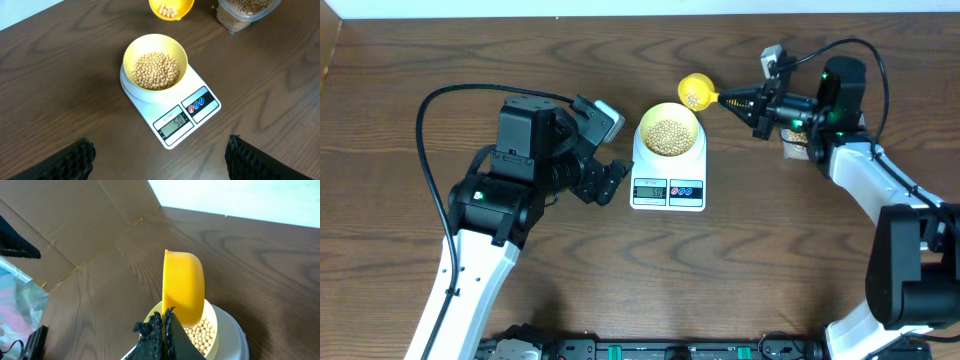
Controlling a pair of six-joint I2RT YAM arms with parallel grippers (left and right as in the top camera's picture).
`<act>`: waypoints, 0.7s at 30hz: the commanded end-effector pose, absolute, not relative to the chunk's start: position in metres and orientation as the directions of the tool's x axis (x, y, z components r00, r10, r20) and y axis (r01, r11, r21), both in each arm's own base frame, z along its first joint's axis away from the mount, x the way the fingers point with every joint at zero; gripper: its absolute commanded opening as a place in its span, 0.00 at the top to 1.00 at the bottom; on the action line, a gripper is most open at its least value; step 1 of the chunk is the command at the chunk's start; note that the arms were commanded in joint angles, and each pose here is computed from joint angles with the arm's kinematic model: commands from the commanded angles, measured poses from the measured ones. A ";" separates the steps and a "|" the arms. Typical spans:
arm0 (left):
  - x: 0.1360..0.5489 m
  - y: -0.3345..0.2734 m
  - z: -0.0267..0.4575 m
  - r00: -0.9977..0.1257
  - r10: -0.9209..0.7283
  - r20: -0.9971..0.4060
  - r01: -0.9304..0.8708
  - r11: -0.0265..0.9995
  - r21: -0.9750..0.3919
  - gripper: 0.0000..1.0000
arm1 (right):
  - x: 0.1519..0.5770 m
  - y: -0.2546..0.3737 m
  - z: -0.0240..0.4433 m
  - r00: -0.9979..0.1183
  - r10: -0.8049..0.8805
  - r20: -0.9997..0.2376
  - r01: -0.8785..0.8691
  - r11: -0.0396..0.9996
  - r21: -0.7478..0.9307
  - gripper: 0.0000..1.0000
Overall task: Scoop item into bowl and weigh 50g on scale
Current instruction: 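Carry the yellow scoop right toward the clear soybean tub with the right gripper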
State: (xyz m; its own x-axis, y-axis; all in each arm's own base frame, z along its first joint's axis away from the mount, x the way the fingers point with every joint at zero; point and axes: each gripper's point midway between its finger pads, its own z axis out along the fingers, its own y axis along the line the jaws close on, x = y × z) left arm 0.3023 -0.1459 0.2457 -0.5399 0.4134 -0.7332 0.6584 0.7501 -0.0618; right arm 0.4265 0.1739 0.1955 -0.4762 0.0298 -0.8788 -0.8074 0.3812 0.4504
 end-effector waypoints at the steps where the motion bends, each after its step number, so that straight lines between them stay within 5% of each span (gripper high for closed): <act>1: 0.299 -0.147 0.240 -0.548 0.417 -0.725 0.667 0.741 -0.078 0.15 | 0.430 0.167 0.201 -0.475 0.042 -0.879 -0.794 0.411 0.448 0.99; 21: 0.299 -0.147 0.240 -0.548 0.417 -0.725 0.667 0.741 -0.078 0.15 | 0.439 0.130 0.184 -0.507 -0.004 -0.862 -0.677 0.620 0.396 0.99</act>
